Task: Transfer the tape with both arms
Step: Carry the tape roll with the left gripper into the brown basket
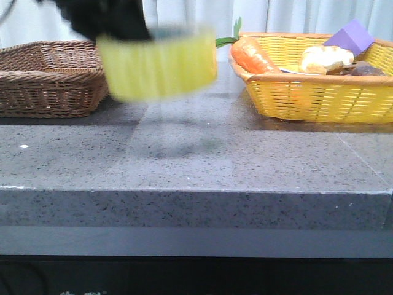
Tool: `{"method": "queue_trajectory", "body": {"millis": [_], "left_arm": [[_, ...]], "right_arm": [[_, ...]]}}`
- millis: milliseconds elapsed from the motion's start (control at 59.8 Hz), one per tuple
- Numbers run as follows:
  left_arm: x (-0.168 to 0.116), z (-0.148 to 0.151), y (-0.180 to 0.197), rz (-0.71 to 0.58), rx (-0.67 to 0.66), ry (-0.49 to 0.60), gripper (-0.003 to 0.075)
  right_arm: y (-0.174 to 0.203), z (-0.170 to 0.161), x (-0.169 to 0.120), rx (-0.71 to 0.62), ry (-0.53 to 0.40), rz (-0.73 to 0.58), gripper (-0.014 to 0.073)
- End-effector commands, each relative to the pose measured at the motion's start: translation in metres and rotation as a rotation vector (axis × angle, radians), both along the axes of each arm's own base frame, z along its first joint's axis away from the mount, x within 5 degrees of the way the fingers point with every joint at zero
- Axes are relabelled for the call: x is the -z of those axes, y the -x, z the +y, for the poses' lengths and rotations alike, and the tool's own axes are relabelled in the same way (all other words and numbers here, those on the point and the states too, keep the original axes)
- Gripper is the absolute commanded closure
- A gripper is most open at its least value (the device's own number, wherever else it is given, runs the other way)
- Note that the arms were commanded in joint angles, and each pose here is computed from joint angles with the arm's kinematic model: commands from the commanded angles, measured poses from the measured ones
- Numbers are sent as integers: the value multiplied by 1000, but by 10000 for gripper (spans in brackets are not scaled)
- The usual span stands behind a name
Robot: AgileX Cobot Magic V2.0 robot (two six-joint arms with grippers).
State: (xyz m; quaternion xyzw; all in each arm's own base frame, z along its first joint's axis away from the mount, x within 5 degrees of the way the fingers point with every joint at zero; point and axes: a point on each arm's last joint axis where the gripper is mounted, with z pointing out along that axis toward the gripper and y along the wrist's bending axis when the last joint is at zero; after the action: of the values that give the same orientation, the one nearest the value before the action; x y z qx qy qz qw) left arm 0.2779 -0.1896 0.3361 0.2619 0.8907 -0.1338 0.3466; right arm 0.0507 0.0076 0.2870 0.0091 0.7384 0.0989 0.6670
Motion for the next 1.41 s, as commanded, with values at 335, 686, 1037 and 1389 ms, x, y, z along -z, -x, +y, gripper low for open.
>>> {"method": "queue_trajectory", "body": {"millis": [335, 686, 1037, 1389], "left_arm": [[-88, 115, -58, -468, -360, 67, 657], [-7, 152, -122, -260, -490, 10, 648], [-7, 149, -120, -223, -503, 59, 300], [-76, 156, -58, -438, -502, 134, 472]], "right_arm": [[0, -1, -15, 11, -3, -103, 637], [0, -1, -15, 11, -2, -100, 637], [0, -1, -15, 11, -2, -97, 637], [0, -1, -14, 11, -1, -92, 637]]}}
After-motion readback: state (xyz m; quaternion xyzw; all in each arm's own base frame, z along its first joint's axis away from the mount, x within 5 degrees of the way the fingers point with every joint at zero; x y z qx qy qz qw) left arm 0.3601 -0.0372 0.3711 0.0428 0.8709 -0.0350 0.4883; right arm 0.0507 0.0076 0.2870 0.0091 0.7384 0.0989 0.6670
